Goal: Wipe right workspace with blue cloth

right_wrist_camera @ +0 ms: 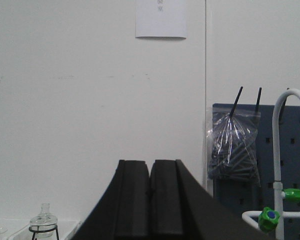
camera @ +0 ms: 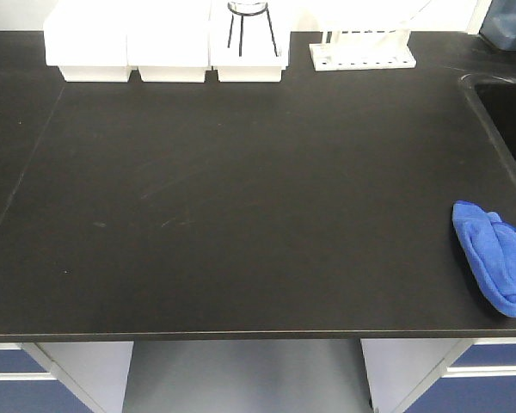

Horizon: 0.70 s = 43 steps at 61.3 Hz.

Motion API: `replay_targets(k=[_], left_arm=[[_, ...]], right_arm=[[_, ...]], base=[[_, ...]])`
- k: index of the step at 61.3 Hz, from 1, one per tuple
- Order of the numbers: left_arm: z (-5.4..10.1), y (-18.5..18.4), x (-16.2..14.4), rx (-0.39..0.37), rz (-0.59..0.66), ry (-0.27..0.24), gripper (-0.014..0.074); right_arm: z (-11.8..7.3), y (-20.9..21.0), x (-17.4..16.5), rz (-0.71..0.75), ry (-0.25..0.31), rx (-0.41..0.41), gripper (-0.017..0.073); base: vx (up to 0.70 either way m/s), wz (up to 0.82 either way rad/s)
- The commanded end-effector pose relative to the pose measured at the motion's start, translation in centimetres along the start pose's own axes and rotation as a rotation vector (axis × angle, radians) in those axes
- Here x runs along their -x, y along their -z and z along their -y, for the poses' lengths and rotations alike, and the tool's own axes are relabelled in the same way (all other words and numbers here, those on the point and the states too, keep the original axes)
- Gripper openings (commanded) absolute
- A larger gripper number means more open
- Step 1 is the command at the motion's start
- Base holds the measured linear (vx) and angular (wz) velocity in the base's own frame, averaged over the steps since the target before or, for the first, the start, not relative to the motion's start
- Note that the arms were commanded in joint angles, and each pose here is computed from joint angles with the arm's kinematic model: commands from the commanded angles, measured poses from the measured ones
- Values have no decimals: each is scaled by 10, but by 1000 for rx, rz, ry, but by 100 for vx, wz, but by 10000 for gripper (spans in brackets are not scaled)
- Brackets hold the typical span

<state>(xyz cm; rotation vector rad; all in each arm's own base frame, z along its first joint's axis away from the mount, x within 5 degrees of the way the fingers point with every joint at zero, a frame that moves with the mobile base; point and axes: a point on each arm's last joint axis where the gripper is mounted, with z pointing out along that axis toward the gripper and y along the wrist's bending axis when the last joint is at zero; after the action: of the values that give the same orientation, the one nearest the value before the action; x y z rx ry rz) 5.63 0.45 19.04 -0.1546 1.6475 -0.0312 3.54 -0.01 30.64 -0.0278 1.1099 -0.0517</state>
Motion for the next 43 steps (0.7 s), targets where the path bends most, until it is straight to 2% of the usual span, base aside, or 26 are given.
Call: replay_targets(k=[1,10,13,15,17,22,23,25,30,36,40,43], left_arm=[[1,-1,-2,-18,66,9,-6],[1,-1,-2,-18,66,9,-6],[1,-1,-2,-18,66,9,-6],[1,-1,-2,-18,66,9,-6],[1,-1,-2,-18,66,9,-6],[1,-1,-2,-18,66,9,-6],[1,-1,-2,-18,66,9,-6],[1,-1,-2,-18,66,9,-6],[1,-1,-2,-18,66,9,-6],[1,-1,-2,-18,66,9,-6],[1,-1,-2,-18,66,9,-6],[1,-1,-2,-18,66,9,-6]], right_arm=[[2,-17,30,-20,123,0,-8],[1,-50,27,-133,411,41,-8],[0,-60,18,-177,464,61,-8],[0,-68,10,-219,467,74,-8],[0,-73,2,-267,446,83,-8],[-1,-86,-26,-469,243,79,-4],[-1,-88,-34,-527,188,75,-4],[-2,-92,-48,-618,128,72,-3],[-4,-100,-77,-788,82,78,0],[-5,-113,-104,-884,57,73,1],[-6,-124,-119,-918,-1,45,4],[-6,-132,-130,-952,-69,11,7]], base=[[0,0],[0,0],[0,0],[0,0],[0,0],[0,0],[0,0],[0,0],[0,0],[0,0],[0,0],[0,0]])
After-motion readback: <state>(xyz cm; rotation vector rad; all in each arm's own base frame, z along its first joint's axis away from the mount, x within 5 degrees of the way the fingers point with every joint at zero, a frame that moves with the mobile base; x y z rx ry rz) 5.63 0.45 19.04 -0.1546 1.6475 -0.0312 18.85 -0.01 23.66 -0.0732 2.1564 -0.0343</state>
